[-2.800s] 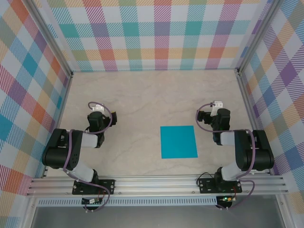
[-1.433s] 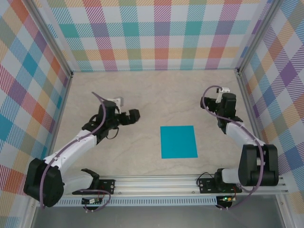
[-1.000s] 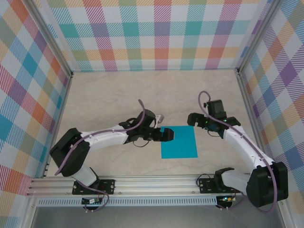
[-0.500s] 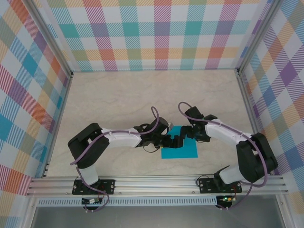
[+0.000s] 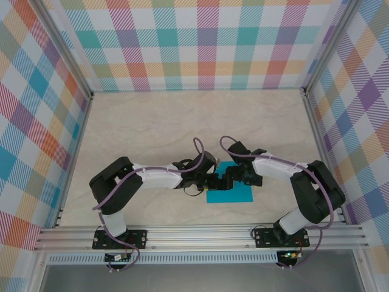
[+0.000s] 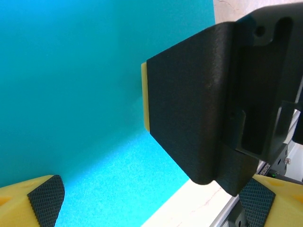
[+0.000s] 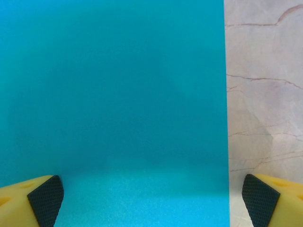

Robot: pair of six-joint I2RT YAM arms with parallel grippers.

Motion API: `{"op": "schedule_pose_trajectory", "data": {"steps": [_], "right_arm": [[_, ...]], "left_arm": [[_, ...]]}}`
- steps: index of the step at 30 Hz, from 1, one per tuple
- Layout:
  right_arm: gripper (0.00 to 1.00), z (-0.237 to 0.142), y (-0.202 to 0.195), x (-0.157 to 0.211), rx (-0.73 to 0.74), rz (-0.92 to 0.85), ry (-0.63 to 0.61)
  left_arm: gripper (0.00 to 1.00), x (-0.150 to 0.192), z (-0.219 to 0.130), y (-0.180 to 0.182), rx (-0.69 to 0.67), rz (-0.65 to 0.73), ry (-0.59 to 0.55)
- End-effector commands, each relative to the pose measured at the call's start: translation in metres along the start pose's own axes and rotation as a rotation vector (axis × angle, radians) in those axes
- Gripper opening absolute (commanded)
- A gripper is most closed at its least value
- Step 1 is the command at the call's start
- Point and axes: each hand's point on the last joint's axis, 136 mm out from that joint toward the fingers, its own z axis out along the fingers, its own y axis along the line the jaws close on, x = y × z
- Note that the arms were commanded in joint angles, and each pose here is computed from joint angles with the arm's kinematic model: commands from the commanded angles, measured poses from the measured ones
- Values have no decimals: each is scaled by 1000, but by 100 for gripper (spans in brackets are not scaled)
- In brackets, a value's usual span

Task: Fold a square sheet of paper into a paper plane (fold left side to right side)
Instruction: Pick up the square sheet of paper from the center of the table.

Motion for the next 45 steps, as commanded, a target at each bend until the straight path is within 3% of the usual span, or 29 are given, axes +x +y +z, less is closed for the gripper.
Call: {"op": "schedule_pose_trajectory", "data": {"steps": [1, 11, 20, 24, 32, 38, 45], "right_arm": [[100, 6, 25, 21, -96, -14, 78], [92, -21, 56, 15, -235, -42, 50], [79, -25, 60, 16, -260, -42, 52], [67, -24, 55, 17, -245, -46, 45], [36, -33, 55, 15, -325, -31, 0], [21, -57, 75, 4, -626, 20, -37], [16, -115, 84, -17, -971, 46, -143]], "left_arm": [[98, 10, 11, 23, -77, -41, 26], [97, 10, 14, 23, -72, -43, 28], [98, 7, 11, 14, -35, -29, 20], [98, 1, -1, 5, -15, -3, -10], [100, -33, -73, -1, 45, 10, -160], [100, -53, -136, 36, 38, -71, -279], [100, -65, -190, 55, 180, -180, -368]]}}
